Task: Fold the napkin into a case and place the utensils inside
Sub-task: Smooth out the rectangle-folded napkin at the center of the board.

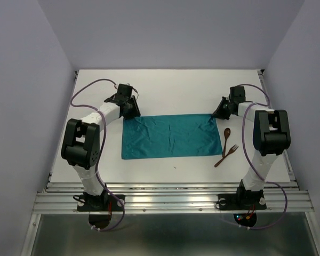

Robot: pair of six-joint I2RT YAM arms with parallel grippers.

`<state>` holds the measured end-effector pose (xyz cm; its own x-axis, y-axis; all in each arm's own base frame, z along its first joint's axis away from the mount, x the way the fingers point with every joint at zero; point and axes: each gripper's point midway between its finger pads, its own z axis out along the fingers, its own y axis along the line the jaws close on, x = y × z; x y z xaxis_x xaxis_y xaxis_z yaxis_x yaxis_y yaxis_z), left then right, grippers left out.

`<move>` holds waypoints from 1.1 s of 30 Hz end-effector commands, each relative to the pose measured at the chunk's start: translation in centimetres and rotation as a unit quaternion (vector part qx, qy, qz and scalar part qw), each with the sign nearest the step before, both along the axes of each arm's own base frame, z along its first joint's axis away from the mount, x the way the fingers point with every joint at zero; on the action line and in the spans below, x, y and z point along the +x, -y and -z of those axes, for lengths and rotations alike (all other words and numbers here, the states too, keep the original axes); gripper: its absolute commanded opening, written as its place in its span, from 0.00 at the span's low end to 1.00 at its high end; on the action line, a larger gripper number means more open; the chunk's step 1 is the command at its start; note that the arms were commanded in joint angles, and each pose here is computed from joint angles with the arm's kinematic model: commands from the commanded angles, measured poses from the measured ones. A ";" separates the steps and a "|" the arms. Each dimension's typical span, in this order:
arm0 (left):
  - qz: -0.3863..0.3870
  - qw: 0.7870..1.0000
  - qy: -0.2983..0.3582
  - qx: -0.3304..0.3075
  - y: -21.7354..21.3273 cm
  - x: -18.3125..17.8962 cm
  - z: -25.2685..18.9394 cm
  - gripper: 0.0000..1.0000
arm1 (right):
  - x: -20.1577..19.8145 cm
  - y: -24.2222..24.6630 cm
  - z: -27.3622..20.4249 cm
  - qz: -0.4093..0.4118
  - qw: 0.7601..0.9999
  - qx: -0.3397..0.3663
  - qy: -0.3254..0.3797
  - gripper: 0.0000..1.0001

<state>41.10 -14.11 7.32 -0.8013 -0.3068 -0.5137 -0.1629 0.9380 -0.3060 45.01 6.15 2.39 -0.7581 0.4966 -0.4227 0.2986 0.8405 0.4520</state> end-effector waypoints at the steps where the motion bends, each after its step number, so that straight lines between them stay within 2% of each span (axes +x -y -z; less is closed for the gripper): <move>1: -0.012 1.000 0.003 0.005 -0.2 0.1 0.7 0.44 | -1.5 0.7 2.9 -0.003 0.999 -0.018 -0.042 0.14; 3: -0.028 0.999 -0.004 0.028 -1.4 0.4 1.9 0.44 | -1.6 0.7 2.9 -0.002 0.999 -0.019 -0.043 0.14; 8: -0.058 0.998 -0.015 0.033 -3.3 1.2 2.9 0.43 | -1.7 0.8 2.8 -0.003 0.999 -0.022 -0.041 0.14; 19: -0.079 0.994 -0.051 0.050 -4.0 0.8 6.1 0.43 | -1.9 0.8 3.2 -0.003 0.999 -0.023 -0.046 0.14; 23: -0.081 0.995 -0.044 0.045 -3.9 0.9 5.3 0.43 | -1.9 0.6 2.6 -0.009 0.999 -0.020 -0.040 0.14; 29: -0.094 0.994 -0.004 0.051 -4.6 1.5 1.5 0.43 | -1.1 0.5 -0.9 -0.011 1.000 -0.019 -0.006 0.15; 31: -0.091 0.995 0.010 0.049 -4.5 1.6 0.0 0.44 | -1.1 1.0 -2.3 -0.007 0.999 -0.032 0.006 0.20; 32: -0.090 0.995 0.013 0.049 -4.5 1.6 -0.3 0.44 | -1.2 1.2 -2.8 -0.005 0.999 -0.035 0.008 0.26; 33: -0.088 0.995 0.019 0.049 -4.5 1.5 -1.1 0.44 | -1.5 1.4 -3.3 -0.002 0.999 -0.043 0.011 0.36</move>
<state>41.84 -9.83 3.16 -0.7790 -0.3905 -0.4906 -0.3361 0.9206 -0.1990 44.38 6.01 2.89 -0.7700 0.4767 -0.4241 0.2885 0.8530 0.4349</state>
